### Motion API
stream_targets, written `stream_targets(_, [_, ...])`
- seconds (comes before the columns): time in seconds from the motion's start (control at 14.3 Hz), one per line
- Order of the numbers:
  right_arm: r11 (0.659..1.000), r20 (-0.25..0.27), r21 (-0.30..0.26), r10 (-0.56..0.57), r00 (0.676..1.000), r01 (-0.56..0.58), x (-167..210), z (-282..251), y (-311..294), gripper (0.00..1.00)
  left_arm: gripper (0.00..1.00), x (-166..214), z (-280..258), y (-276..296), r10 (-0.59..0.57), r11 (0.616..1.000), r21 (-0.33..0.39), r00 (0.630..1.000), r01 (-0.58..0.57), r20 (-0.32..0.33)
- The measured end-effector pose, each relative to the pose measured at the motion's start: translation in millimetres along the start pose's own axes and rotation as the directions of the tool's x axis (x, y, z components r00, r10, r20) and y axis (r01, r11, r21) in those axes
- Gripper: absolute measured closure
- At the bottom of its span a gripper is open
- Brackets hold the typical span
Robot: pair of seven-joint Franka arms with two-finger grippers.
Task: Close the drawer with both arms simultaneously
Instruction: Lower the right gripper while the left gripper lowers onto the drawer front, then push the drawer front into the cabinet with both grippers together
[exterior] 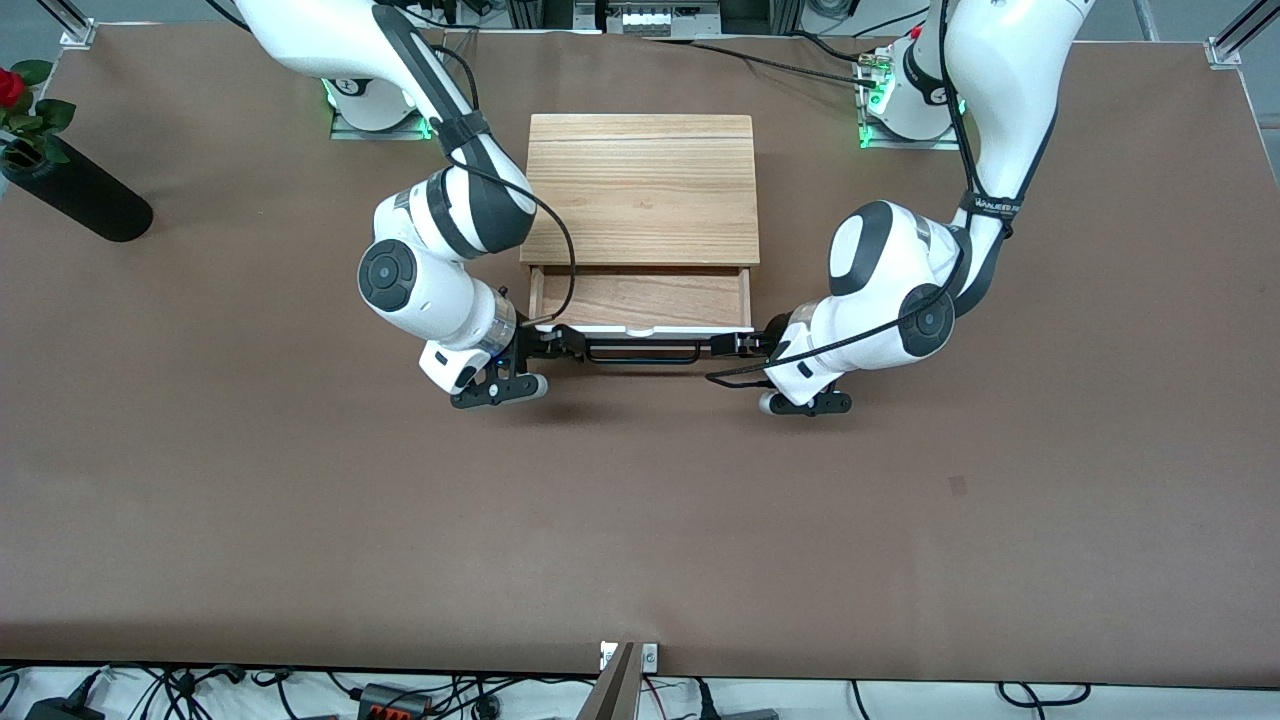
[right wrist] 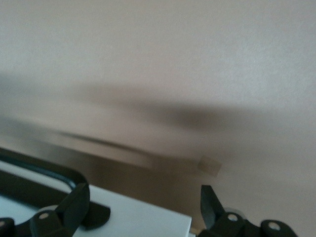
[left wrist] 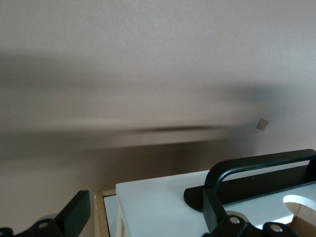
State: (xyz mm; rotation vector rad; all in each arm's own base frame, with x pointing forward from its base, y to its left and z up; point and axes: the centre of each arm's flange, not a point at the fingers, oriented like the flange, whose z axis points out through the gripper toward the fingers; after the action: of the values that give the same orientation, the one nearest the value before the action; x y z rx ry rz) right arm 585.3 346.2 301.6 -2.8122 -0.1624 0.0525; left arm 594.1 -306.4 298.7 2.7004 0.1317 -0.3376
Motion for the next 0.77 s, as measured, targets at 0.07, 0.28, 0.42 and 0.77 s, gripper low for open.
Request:
stream_targets(0.07, [1.0, 0.007, 0.002, -0.003, 1.0, 0.003, -1, -4, -2, 0.0, 0.0, -1, 1, 2, 0.002, 1.0, 0.001, 1.0, -0.002, 0.002])
stream_targets(0.28, [1.0, 0.016, 0.003, -0.005, 1.0, 0.004, -3, -7, -3, 0.0, 0.0, -6, 5, 7, 0.001, 1.0, 0.006, 1.0, -0.001, 0.012])
stream_targets(0.42, [1.0, 0.023, -0.001, -0.002, 1.0, 0.002, -5, -4, -1, 0.0, 0.0, -10, 9, 11, -0.01, 1.0, 0.011, 1.0, 0.01, 0.024])
stream_targets(0.77, [1.0, 0.028, -0.003, -0.001, 1.0, 0.001, -6, -2, 0, 0.0, 0.0, -22, 3, 19, -0.006, 1.0, 0.024, 0.998, 0.005, 0.066])
